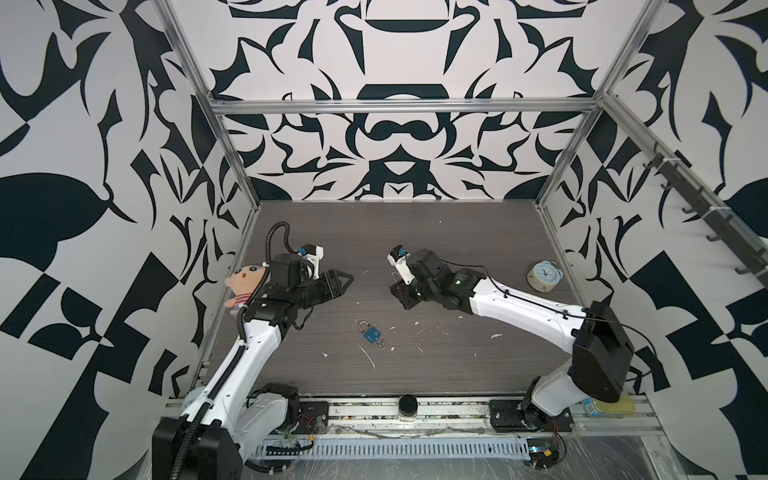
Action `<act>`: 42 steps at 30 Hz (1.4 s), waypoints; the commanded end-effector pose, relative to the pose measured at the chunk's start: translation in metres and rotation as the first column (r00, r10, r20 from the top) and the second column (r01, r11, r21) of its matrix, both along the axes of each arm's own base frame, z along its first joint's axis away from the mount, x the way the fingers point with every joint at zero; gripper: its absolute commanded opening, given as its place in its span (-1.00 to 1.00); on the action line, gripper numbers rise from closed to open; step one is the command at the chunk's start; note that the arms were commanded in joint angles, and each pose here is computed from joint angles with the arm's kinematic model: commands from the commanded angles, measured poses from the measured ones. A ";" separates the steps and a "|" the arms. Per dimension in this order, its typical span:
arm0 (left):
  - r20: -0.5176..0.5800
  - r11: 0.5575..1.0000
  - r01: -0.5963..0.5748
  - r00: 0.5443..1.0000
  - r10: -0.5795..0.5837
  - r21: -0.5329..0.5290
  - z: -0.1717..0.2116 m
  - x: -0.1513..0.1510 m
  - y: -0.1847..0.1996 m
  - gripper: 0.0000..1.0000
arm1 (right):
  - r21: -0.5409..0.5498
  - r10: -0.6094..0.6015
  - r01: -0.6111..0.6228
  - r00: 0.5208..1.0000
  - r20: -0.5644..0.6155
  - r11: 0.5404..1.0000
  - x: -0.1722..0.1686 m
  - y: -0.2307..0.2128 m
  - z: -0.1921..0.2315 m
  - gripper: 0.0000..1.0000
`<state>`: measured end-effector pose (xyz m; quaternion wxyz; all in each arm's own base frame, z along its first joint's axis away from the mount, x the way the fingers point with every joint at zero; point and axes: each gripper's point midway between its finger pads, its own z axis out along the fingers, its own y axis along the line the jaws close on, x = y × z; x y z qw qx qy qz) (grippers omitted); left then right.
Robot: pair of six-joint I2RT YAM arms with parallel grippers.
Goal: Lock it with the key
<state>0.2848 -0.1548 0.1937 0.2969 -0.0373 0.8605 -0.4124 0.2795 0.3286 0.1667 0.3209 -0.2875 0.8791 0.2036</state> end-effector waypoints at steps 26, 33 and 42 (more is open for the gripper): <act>-0.007 0.917 0.371 0.927 -0.376 -0.149 0.007 -0.010 -0.108 -0.16 | 0.064 0.084 -0.091 0.991 0.103 0.994 -0.033 0.000 0.036 -1.00; -0.020 0.907 0.392 0.916 -0.400 -0.152 0.001 -0.006 -0.117 -0.20 | 0.069 0.087 -0.094 0.991 0.103 0.993 -0.032 0.004 0.038 -1.00; -0.030 0.899 0.406 0.909 -0.416 -0.167 -0.003 -0.003 -0.126 -0.27 | 0.080 0.090 -0.099 0.990 0.110 0.992 -0.030 0.007 0.042 -1.00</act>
